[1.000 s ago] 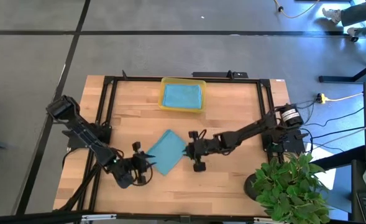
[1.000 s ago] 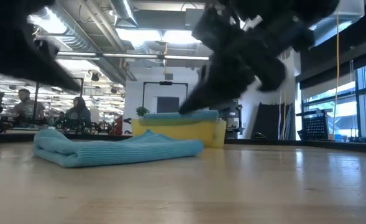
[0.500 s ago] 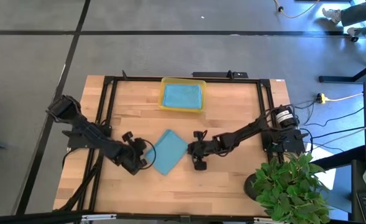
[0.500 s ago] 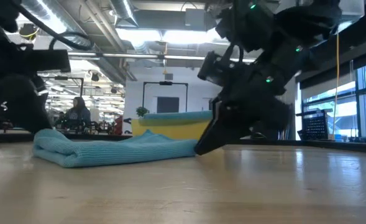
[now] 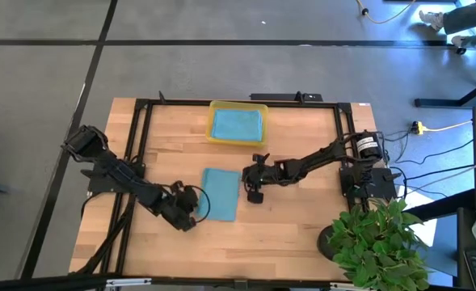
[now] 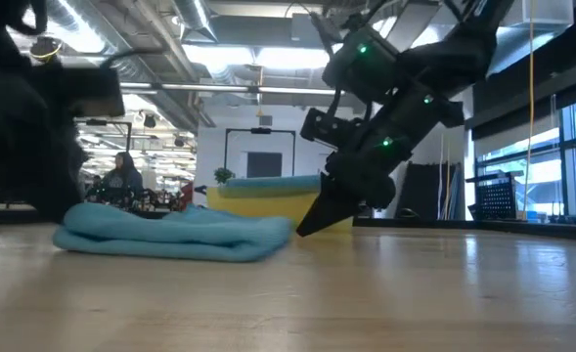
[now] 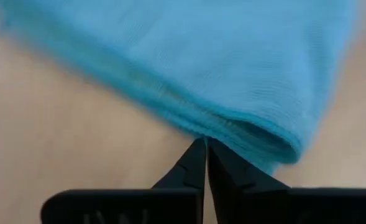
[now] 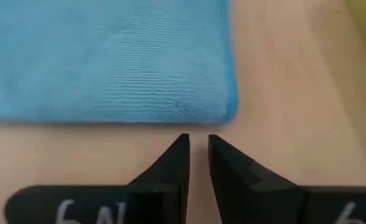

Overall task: Fold microfiber towels
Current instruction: Fold the blue towel

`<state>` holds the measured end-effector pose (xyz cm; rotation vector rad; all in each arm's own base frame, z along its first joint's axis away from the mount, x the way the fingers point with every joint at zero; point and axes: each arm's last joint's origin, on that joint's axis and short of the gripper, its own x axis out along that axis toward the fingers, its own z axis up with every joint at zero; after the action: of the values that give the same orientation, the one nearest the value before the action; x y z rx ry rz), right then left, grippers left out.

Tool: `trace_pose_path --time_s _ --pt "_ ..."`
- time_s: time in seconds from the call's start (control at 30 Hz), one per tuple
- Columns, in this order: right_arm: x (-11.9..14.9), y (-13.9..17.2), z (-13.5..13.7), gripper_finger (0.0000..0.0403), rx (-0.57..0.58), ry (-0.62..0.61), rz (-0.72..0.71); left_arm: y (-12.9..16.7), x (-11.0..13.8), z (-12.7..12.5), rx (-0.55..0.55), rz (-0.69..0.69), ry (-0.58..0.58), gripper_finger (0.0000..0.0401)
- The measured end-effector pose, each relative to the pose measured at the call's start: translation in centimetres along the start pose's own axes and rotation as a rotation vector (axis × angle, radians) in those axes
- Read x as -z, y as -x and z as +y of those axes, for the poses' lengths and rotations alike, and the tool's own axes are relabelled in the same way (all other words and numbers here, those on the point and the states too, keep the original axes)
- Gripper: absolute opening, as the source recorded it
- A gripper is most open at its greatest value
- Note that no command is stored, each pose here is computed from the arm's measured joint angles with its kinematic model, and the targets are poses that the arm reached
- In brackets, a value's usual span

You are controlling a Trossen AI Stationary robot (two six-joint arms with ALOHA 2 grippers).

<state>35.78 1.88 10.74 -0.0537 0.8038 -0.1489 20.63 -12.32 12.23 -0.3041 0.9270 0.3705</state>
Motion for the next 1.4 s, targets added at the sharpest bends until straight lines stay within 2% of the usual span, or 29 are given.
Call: trace_pose_path --time_s 0.13,0.27,0.47,0.6,0.7,0.83,0.93,1.1,1.27,1.4 --pt "0.1 0.1 -0.8 0.0061 0.016 0.031 0.022 -0.2 -0.8 -1.3 0.101 -0.100 -0.115 0.0002" --pt "-0.1 1.5 -0.5 0.0061 0.007 0.050 0.071 0.1 -0.6 -1.4 0.095 -0.106 -0.163 0.0003" --pt "-0.6 3.8 2.9 0.0061 -0.069 0.161 0.041 1.2 -0.2 -0.9 0.068 -0.083 -0.185 0.0001" --pt "-0.4 4.4 6.0 0.0067 -0.156 0.298 -0.012 2.4 -0.6 -1.4 0.110 -0.161 -0.194 0.0005" --pt "0.0 5.1 7.9 0.0086 -0.200 0.396 -0.038 3.2 -0.9 -2.3 0.174 -0.244 -0.259 0.0004" --pt "0.0 5.7 10.0 0.0137 -0.226 0.520 -0.117 3.6 -1.6 -3.1 0.206 -0.350 -0.455 0.0001" --pt "0.5 5.2 11.2 0.0184 -0.234 0.626 -0.154 3.4 -2.6 -3.0 0.203 -0.393 -0.484 0.0012" --pt "1.9 3.6 11.6 0.0244 -0.080 0.757 -0.127 2.7 -3.7 -2.5 0.247 -0.373 -0.512 0.0062" --pt "2.1 3.1 11.7 0.0254 -0.009 0.833 -0.124 2.4 -4.3 -2.2 0.224 -0.384 -0.525 0.0115" --pt "2.0 3.1 11.7 0.0254 0.006 0.893 -0.132 2.3 -4.4 -2.1 0.216 -0.389 -0.523 0.0130"
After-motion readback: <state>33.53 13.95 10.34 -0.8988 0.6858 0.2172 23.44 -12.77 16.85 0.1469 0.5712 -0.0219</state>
